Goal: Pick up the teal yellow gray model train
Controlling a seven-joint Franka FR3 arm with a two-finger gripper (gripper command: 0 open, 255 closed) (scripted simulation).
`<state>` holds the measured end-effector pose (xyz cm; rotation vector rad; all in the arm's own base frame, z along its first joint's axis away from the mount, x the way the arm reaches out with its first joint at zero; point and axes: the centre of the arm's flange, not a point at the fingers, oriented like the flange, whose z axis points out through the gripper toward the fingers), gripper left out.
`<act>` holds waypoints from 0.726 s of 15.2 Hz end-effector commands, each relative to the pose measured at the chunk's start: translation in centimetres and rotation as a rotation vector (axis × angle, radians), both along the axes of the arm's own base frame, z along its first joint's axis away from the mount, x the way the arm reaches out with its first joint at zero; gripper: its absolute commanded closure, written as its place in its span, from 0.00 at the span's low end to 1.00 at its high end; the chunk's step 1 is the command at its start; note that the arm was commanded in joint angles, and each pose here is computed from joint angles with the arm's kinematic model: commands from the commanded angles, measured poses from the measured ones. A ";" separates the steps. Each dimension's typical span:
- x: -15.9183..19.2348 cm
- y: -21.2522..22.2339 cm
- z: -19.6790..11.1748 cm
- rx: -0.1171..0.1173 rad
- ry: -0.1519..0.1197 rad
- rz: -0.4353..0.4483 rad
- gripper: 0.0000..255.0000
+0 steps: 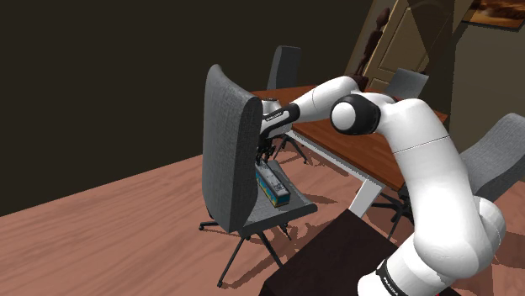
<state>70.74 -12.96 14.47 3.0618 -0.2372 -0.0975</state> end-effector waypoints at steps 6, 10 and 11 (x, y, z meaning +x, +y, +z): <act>0.0 0.0 -0.1 0.000 0.000 0.000 1.00; 0.0 0.0 1.0 0.000 0.000 0.000 1.00; 0.0 0.0 1.5 0.000 0.000 0.000 1.00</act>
